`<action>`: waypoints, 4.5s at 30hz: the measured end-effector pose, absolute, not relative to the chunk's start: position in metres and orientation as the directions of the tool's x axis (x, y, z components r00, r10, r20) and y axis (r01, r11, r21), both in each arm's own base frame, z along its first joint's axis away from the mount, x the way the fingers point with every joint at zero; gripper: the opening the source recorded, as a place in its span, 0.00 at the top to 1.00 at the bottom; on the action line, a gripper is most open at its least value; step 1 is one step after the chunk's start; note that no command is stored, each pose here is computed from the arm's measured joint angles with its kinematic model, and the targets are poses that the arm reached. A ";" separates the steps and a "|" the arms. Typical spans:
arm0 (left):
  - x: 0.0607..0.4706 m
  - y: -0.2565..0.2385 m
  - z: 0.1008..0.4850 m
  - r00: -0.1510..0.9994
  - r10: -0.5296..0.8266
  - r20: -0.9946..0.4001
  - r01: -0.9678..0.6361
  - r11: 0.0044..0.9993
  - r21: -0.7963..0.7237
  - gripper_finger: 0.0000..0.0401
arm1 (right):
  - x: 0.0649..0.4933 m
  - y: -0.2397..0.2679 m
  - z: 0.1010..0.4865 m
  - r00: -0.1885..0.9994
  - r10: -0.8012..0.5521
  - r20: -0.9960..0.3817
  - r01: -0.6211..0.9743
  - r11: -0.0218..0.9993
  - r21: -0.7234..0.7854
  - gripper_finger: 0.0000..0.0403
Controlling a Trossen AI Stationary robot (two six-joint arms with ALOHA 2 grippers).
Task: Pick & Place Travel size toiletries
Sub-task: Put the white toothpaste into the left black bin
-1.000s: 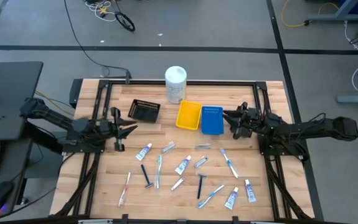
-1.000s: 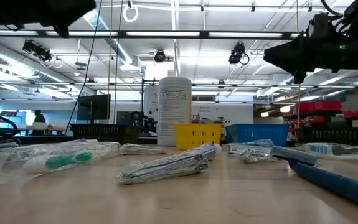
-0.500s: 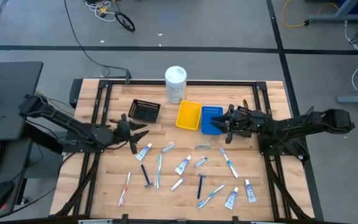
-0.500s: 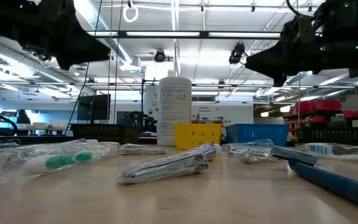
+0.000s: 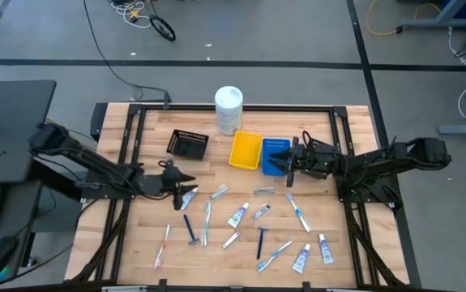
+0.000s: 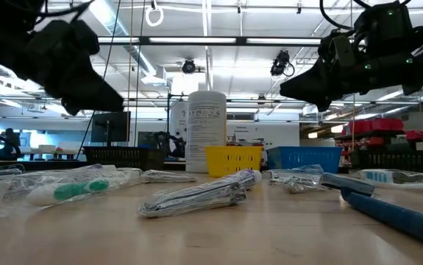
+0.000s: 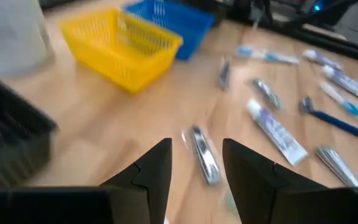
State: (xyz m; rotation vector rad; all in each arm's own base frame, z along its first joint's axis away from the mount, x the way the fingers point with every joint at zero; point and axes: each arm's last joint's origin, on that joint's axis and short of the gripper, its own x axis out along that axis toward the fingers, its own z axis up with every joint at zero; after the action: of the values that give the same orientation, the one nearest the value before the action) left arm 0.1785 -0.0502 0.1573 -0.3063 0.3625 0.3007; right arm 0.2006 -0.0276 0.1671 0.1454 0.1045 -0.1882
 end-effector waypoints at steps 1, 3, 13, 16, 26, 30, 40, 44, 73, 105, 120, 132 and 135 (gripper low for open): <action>0.180 -0.050 0.153 0.882 0.223 -0.416 -0.348 0.903 -0.253 0.62 | 0.201 -0.028 0.167 0.977 -0.179 -0.116 0.194 0.972 0.134 0.73; 0.181 -0.049 0.144 0.858 0.212 -0.467 -0.365 0.892 -0.266 0.62 | 0.201 -0.028 0.168 0.978 -0.179 -0.109 0.193 0.972 0.134 0.73; 0.188 -0.045 0.119 0.782 0.175 -0.598 -0.426 0.851 -0.308 0.61 | 0.201 -0.028 0.168 0.978 -0.179 -0.110 0.193 0.972 0.134 0.73; 0.188 -0.044 0.118 0.777 0.184 -0.602 -0.435 0.848 -0.302 0.59 | 0.201 -0.028 0.168 0.978 -0.179 -0.110 0.193 0.972 0.134 0.73; 0.182 -0.043 0.111 0.719 0.165 -0.675 -0.465 0.836 -0.291 0.49 | 0.201 -0.028 0.168 0.978 -0.179 -0.111 0.193 0.972 0.134 0.73; 0.180 -0.042 0.109 0.697 0.163 -0.698 -0.472 0.838 -0.275 0.50 | 0.201 -0.028 0.167 0.977 -0.179 -0.117 0.194 0.972 0.134 0.73; 0.176 -0.041 0.106 0.660 0.167 -0.732 -0.478 0.845 -0.239 0.62 | 0.201 -0.028 0.167 0.977 -0.179 -0.117 0.194 0.972 0.134 0.73; 0.176 -0.041 0.106 0.657 0.170 -0.735 -0.481 0.845 -0.234 0.72 | 0.201 -0.028 0.167 0.977 -0.179 -0.117 0.194 0.972 0.134 0.73; 0.230 0.011 0.170 0.759 0.504 -0.413 -0.562 0.827 -0.024 0.76 | 0.200 -0.029 0.167 0.964 -0.239 -0.116 0.253 0.959 0.127 0.73; 0.205 0.130 0.197 0.572 0.389 -0.723 -0.212 0.921 0.328 0.75 | 0.200 -0.029 0.167 0.966 -0.229 -0.117 0.243 0.961 0.129 0.73; 0.223 0.140 0.152 0.478 0.320 -0.818 -0.162 0.947 0.277 0.74 | 0.200 -0.029 0.166 0.965 -0.228 -0.127 0.245 0.960 0.135 0.73; 0.227 0.144 0.126 0.387 0.319 -0.865 -0.134 0.948 0.290 0.71 | 0.200 -0.029 0.165 0.963 -0.229 -0.142 0.248 0.960 0.133 0.73; 0.227 0.144 0.126 0.389 0.316 -0.865 -0.133 0.949 0.287 0.71 | 0.200 -0.029 0.165 0.963 -0.229 -0.142 0.248 0.960 0.133 0.73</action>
State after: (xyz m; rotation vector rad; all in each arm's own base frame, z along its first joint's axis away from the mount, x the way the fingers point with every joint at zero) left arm 0.2274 0.1443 0.1257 0.1811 1.1375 0.2874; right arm 0.1999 -0.0292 0.1647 0.1504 0.1256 -0.2422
